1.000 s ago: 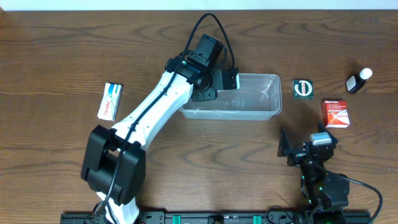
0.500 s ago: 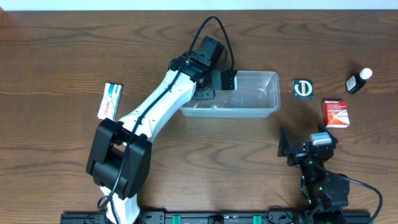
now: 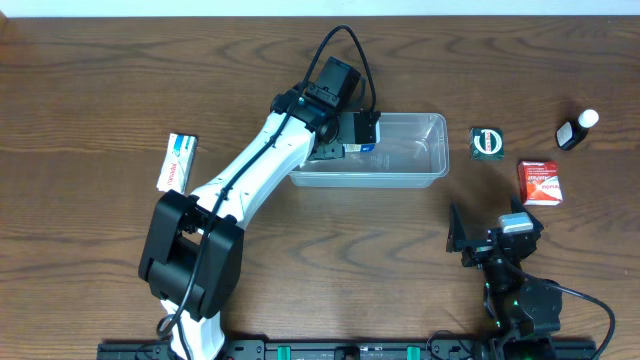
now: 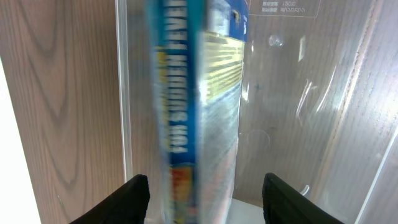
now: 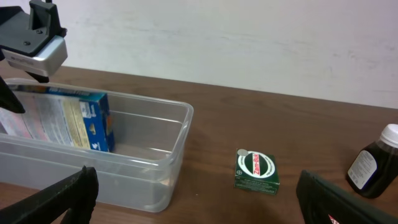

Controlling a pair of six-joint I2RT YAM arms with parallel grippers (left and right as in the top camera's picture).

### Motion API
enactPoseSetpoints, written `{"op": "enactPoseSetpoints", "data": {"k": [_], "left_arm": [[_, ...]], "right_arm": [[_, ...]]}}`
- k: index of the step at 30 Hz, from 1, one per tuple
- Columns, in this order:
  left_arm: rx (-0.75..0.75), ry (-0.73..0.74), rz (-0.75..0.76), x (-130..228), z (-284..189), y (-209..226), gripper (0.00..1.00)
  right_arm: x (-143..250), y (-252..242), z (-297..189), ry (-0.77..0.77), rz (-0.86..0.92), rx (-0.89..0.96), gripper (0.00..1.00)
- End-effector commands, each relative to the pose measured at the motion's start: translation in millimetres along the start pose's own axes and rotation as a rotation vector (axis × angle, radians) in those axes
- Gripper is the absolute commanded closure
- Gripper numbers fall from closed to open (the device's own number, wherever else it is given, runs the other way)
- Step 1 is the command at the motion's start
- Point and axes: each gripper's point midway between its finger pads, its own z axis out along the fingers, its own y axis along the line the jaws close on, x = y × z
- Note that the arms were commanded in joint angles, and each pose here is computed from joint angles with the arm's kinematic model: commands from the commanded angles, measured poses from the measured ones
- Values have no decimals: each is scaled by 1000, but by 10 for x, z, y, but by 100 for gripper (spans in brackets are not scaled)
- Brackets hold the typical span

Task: Pack container
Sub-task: 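Lower the blue box into the container and release it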

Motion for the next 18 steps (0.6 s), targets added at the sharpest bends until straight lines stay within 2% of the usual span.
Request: {"op": "enactPoseSetpoints", "data": {"k": [1, 6, 9, 14, 17, 18], "left_arm": [[-11, 9, -35, 33, -21, 22, 40], [-41, -12, -61, 7, -187, 82, 40], [-43, -14, -62, 14, -268, 76, 52], [-1, -22, -57, 5, -351, -40, 59], [25, -13, -63, 23, -354, -105, 90], [27, -12, -81, 26, -354, -111, 94]], "right_arm": [[7, 0, -1, 1, -5, -1, 1], [7, -1, -1, 1, -5, 0, 1], [7, 0, -1, 1, -5, -1, 1], [7, 0, -1, 1, -5, -1, 1], [7, -1, -1, 1, -5, 0, 1], [7, 0, -1, 1, -5, -1, 1]]}}
